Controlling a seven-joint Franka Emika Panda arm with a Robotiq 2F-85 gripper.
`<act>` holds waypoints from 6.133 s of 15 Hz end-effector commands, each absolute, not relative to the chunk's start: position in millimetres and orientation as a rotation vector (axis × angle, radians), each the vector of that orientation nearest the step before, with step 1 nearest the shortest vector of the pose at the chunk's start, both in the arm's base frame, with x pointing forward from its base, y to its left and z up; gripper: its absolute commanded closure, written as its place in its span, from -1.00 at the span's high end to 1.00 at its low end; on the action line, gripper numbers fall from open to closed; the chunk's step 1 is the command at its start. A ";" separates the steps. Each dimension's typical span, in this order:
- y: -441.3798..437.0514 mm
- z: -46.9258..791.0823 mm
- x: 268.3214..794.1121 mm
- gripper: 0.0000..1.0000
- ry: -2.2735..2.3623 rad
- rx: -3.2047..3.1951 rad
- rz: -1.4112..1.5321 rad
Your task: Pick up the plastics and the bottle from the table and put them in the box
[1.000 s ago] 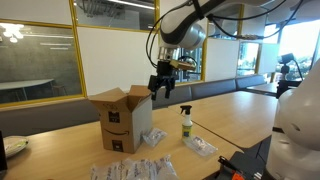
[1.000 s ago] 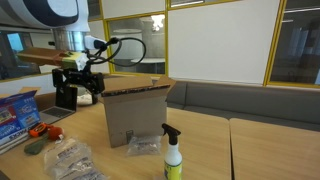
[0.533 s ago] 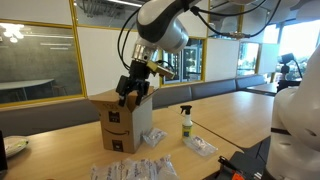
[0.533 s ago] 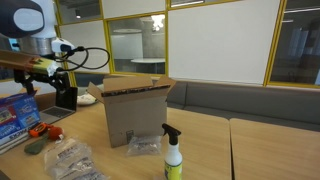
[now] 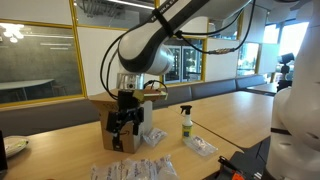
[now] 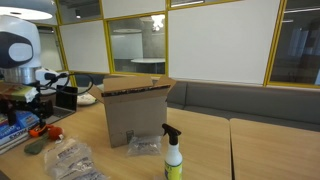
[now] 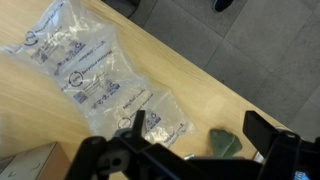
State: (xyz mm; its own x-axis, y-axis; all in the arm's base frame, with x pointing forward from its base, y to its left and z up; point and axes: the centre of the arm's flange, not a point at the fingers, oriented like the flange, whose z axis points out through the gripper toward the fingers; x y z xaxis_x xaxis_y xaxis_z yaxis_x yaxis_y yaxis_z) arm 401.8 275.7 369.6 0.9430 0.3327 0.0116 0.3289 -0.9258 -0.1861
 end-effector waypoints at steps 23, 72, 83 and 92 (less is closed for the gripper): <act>223.1 174.7 436.8 1.00 0.791 -2.960 0.335; 68.6 316.3 477.6 -0.81 0.835 -3.070 -0.181; 39.9 555.3 501.0 -0.81 0.749 -3.217 -0.697; 46.9 603.2 580.9 -0.82 0.569 -3.177 -0.945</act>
